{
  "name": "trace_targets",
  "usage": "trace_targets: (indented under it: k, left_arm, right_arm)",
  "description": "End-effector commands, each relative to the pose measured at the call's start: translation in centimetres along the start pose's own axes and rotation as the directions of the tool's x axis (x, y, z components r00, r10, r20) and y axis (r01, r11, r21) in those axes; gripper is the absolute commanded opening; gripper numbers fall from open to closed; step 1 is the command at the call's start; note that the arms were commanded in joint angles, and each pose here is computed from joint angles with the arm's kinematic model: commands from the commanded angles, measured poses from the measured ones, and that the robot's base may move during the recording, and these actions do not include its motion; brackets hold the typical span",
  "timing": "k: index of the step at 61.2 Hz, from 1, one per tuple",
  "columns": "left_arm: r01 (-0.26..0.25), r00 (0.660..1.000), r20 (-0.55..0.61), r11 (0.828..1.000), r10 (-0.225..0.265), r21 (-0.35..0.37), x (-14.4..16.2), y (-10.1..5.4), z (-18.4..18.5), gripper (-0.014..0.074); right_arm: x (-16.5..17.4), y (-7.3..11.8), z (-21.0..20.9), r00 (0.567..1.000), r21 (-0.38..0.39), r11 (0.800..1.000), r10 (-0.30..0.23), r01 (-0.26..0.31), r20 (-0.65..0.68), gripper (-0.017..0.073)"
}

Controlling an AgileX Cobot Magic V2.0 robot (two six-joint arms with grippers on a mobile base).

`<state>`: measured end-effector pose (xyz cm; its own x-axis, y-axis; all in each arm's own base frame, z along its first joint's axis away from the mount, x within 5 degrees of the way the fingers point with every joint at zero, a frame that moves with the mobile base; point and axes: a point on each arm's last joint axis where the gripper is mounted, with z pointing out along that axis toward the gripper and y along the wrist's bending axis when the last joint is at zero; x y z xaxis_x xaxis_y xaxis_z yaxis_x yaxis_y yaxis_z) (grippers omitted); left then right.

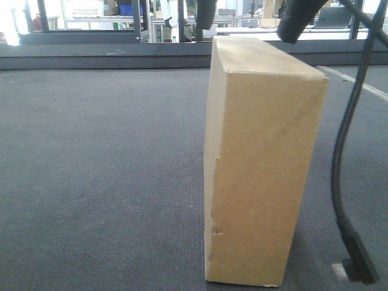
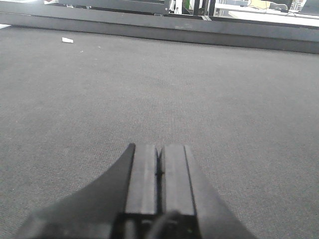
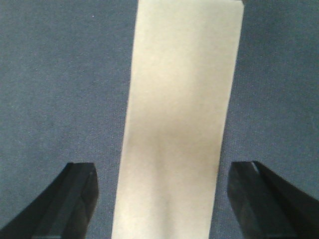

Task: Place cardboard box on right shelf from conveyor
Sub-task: 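Lower the right gripper around the tan box and close on it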

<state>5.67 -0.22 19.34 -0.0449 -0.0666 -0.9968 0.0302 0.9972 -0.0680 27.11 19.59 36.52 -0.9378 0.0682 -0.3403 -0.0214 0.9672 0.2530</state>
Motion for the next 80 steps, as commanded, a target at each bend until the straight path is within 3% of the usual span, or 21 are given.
trace_targets:
  k: [1,17,30,64,80]
  left_arm:
    - [0.008,0.996,0.091,1.0,-0.007,-0.003,-0.9,0.0,-0.1,-0.0119]
    - [0.008,0.996,0.091,1.0,-0.007,-0.003,-0.9,0.0,-0.1,-0.0119]
    - [0.008,0.996,0.091,1.0,-0.007,-0.003,-0.9,0.0,-0.1,-0.0119]
    - [0.008,0.996,0.091,1.0,-0.007,-0.003,-0.9,0.0,-0.1,-0.0119]
    - [0.008,0.996,0.091,1.0,-0.007,-0.003,-0.9,0.0,-0.1,-0.0119]
  right_arm:
    - [-0.5,0.1,-2.6,0.995,-0.052,0.999,0.003,0.002,0.096,0.063]
    - [-0.4,0.1,-1.7,0.998,-0.03,1.0,0.001,0.001,0.066,0.063]
    - [-0.1,-0.1,-1.0,0.999,-0.013,0.999,0.032,-0.032,0.041,0.063]
    - [0.7,0.8,0.7,1.0,0.015,1.0,0.003,-0.002,-0.025,0.063]
    - [0.9,1.0,0.9,0.999,0.021,0.999,0.037,-0.036,-0.038,0.063]
